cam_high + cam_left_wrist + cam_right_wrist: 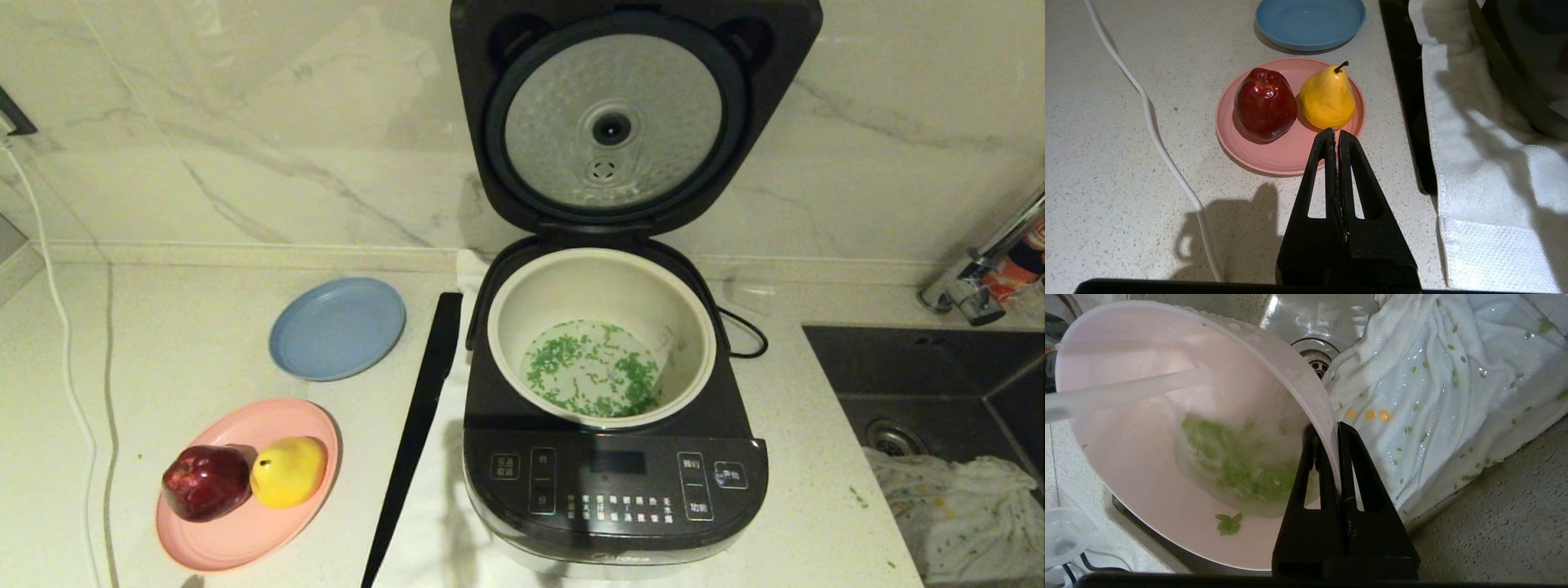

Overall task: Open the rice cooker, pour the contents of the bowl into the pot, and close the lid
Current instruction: Fill a bowl with water from the tap

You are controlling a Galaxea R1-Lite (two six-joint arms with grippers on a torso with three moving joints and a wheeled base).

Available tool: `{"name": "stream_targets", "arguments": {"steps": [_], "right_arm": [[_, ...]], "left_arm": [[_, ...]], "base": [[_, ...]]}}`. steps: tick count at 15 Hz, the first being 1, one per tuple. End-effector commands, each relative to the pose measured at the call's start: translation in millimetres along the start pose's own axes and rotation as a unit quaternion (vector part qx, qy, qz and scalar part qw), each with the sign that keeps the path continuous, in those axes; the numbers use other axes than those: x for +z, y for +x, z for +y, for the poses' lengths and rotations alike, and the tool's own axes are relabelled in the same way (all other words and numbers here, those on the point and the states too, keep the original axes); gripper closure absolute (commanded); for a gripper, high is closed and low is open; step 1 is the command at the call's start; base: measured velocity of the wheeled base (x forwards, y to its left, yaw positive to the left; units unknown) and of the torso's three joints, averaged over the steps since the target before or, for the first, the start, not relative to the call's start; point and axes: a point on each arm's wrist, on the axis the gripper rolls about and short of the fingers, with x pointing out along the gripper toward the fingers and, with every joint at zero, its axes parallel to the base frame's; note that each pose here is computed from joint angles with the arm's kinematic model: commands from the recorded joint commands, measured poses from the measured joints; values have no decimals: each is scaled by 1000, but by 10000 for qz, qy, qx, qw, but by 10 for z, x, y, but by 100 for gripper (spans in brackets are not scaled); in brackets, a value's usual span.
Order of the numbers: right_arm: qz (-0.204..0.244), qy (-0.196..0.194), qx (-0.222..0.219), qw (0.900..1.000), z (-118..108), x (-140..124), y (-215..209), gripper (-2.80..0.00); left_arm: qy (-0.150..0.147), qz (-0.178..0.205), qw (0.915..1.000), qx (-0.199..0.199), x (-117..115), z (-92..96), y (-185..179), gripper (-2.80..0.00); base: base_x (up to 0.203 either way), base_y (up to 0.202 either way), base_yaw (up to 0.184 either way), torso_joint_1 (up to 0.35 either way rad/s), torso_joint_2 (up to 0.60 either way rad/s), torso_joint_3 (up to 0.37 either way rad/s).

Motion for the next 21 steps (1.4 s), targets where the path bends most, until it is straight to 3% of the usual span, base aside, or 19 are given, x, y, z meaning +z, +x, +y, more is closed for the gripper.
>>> {"name": "stream_targets", "arguments": {"steps": [1, 9, 13, 17, 21], "right_arm": [[12, 15, 16, 10000, 15, -4, -22, 0], [-53, 138, 23, 9999, 100, -10, -158, 0], [275, 224, -101, 9993, 224, -142, -348, 0], [555, -40, -268, 9981, 368, -425, -567, 0], [898, -491, -260, 9944, 635, -963, -880, 0]], "left_arm": [[2, 23, 10000, -2, -12, -1, 4, 0], [2, 23, 10000, -2, -12, -1, 4, 0], [2, 23, 10000, -2, -12, -1, 4, 0], [2, 23, 10000, -2, -12, -1, 4, 0], [2, 23, 10000, -2, -12, -1, 4, 0]], "base": [[0, 0, 0, 0, 0, 0], [0, 0, 0, 0, 0, 0], [0, 0, 0, 0, 0, 0], [0, 0, 0, 0, 0, 0], [0, 0, 0, 0, 0, 0]]}}
